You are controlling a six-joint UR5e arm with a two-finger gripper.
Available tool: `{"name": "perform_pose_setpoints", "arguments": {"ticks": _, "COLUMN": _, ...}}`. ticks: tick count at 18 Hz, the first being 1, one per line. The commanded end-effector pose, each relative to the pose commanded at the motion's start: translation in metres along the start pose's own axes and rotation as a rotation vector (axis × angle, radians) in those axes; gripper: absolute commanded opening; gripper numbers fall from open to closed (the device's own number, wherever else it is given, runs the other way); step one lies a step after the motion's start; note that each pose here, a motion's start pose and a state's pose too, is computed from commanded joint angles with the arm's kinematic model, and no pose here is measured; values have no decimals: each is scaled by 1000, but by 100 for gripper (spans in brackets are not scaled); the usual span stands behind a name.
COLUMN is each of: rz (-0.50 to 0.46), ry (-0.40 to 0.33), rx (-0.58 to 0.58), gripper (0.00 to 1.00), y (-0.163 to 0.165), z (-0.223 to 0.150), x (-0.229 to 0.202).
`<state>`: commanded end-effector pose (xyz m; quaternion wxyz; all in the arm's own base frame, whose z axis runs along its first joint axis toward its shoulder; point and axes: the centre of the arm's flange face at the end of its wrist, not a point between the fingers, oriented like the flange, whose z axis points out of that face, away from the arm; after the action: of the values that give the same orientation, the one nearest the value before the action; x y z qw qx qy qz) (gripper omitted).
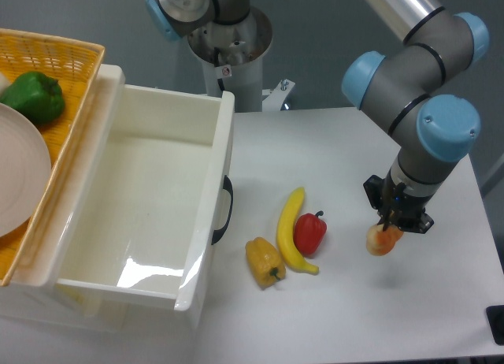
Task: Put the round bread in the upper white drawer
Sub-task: 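Close the gripper on the round bread roll and lift it, then carry the bread roll over the open white drawer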
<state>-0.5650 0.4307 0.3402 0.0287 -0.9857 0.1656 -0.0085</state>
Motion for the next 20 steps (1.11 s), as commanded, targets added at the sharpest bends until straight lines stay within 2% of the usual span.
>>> {"name": "perform_pose_setpoints", "arguments": {"ticks": 5, "rz": -15, "ry": 2, "rx": 3, "gripper": 0, "y": 0, "z": -4, "x": 2}}
{"name": "perform_pose_setpoints", "arguments": {"ticks": 10, "rz": -60, "ry": 12, "rx": 57, "gripper": 0, "y": -6, "z": -32, "x": 15}}
{"name": "perform_pose_setpoints", "arguments": {"ticks": 15, "rz": -226, "ry": -12, "rx": 157, "gripper": 0, "y": -20, "z": -85, "x": 42}}
{"name": "perform_pose_setpoints", "arguments": {"ticks": 17, "rz": -274, "ry": -17, "rx": 205, "gripper": 0, "y": -34, "z": -103, "x": 55}}
{"name": "perform_pose_setpoints", "arguments": {"ticks": 20, "rz": -331, "ry": -17, "rx": 279, "gripper": 0, "y": -36, "z": -129, "x": 80}}
